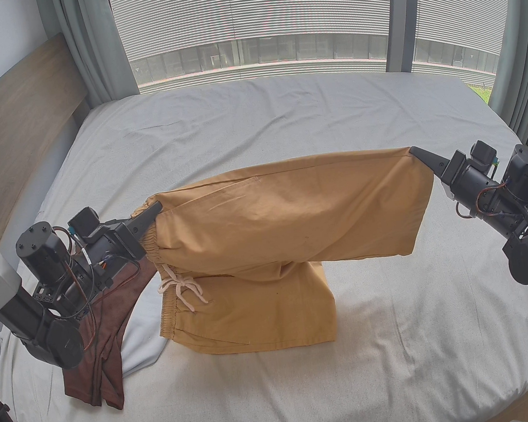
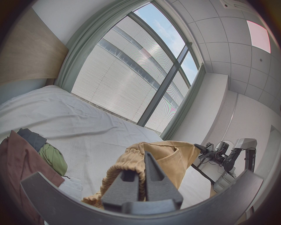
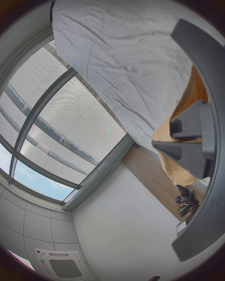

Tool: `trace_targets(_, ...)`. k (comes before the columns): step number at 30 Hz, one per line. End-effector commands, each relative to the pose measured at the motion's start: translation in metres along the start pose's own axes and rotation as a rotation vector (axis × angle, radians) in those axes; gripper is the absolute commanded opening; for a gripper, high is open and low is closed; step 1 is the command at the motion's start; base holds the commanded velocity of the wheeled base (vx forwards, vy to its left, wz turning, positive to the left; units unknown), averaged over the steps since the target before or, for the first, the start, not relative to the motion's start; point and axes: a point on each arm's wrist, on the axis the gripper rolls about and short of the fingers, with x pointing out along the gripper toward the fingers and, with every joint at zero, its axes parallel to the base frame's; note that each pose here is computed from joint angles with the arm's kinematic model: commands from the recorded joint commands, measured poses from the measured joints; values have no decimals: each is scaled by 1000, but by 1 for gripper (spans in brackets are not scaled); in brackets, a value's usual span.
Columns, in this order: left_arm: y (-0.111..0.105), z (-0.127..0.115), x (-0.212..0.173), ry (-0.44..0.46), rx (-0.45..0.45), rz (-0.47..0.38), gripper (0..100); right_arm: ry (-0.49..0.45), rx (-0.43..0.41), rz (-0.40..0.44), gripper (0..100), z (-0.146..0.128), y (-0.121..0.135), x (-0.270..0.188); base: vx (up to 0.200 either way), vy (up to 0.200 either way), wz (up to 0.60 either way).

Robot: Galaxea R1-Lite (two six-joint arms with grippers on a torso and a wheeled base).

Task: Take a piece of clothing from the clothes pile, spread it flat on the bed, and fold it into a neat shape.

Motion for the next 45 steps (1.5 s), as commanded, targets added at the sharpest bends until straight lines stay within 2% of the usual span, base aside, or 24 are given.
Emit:
trace_targets(1, 0, 2, 2, -9, 4, -4, 0, 4, 1, -5, 0, -1, -1, 0, 0, 0, 0)
trace_targets(6, -4, 9, 13, -67, 14, 11, 0, 18, -16, -18, 0, -5, -3, -3, 0, 0, 0)
trace_targets(10, 1, 4, 19, -74, 9, 37, 0, 22, -44, -22, 0, -7, -7, -1, 0, 0, 0)
trace_targets(15, 11, -3, 32, -89, 11, 65, 0, 43, -34, -33, 0, -19, -26, 17, 0, 0, 0)
trace_targets(26, 29, -16, 63, -145, 13, 106, 0, 60, -27, -61, 0, -24, -57, 49, 0, 0, 0)
trace_targets(38, 48, -32, 81, -159, 11, 123, 0, 32, -43, -48, 0, -24, -77, 71, 0, 0, 0)
trace_targets(45, 61, -29, 98, -237, 24, 145, 0, 15, -55, -40, 0, -21, -93, 83, 0, 0, 0)
